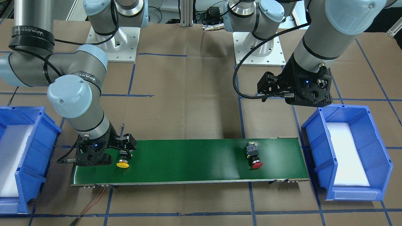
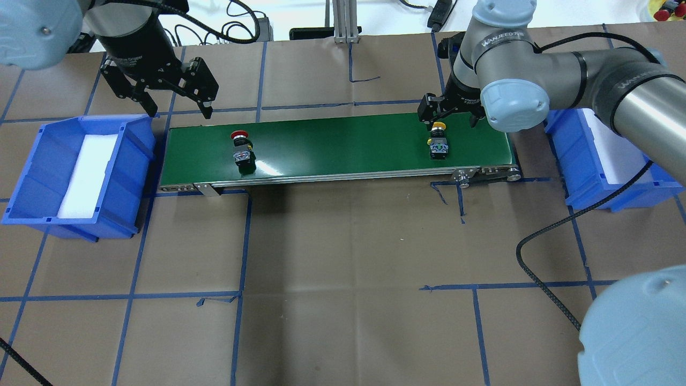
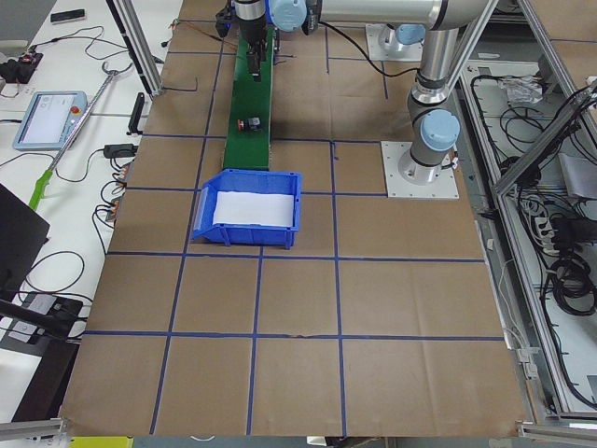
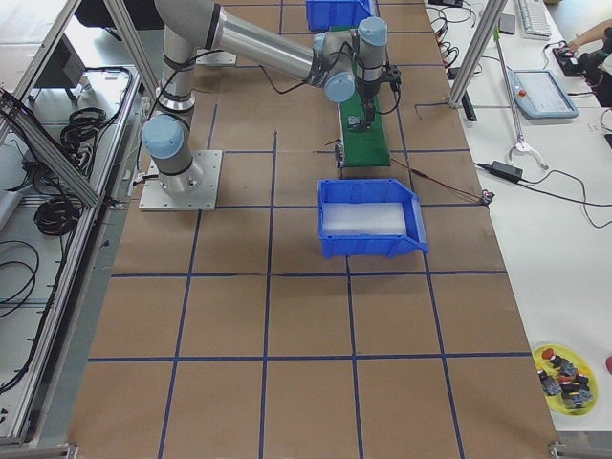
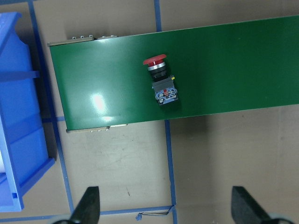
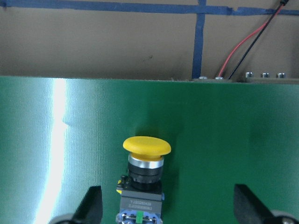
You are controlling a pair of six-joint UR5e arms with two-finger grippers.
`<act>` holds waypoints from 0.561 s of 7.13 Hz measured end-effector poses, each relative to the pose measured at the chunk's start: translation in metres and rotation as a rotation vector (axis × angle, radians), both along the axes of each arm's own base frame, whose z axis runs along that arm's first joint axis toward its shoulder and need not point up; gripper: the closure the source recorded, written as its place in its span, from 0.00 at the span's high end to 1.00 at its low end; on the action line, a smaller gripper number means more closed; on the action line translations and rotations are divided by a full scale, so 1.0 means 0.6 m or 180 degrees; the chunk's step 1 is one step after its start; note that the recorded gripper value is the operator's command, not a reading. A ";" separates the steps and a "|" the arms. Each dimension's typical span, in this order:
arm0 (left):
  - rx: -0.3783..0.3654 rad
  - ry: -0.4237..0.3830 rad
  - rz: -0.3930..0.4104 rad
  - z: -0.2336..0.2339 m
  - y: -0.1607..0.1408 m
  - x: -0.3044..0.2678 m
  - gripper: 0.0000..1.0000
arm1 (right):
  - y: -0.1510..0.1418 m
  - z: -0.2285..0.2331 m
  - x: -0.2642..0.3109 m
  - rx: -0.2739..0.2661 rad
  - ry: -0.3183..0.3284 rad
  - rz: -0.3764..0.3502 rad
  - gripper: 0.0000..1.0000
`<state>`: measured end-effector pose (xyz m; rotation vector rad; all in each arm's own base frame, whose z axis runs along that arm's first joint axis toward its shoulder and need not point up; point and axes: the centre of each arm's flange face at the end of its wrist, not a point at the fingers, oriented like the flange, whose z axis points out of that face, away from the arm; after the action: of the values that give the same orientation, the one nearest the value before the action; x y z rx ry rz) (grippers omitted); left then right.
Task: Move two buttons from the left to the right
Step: 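Lower the right gripper onto the yellow button at the conveyor end and grasp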
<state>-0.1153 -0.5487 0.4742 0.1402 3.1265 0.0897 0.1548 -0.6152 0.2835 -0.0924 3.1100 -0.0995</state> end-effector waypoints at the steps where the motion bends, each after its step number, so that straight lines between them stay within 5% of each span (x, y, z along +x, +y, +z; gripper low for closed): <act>1: -0.0059 -0.0003 0.0012 0.002 0.007 0.002 0.99 | -0.003 -0.020 -0.001 0.0059 0.0015 0.0001 0.99; 3: -0.0127 0.0027 0.0103 0.013 0.006 0.026 1.00 | -0.007 -0.049 -0.002 0.0151 0.0049 0.0004 0.28; 4: -0.0141 0.0068 0.0158 0.016 0.005 0.039 1.00 | -0.006 -0.055 -0.002 0.0179 0.0053 0.0001 0.08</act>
<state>-0.0922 -0.5455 0.4837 0.0635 3.1509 0.0196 0.1534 -0.6190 0.2504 -0.0928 3.1266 -0.0116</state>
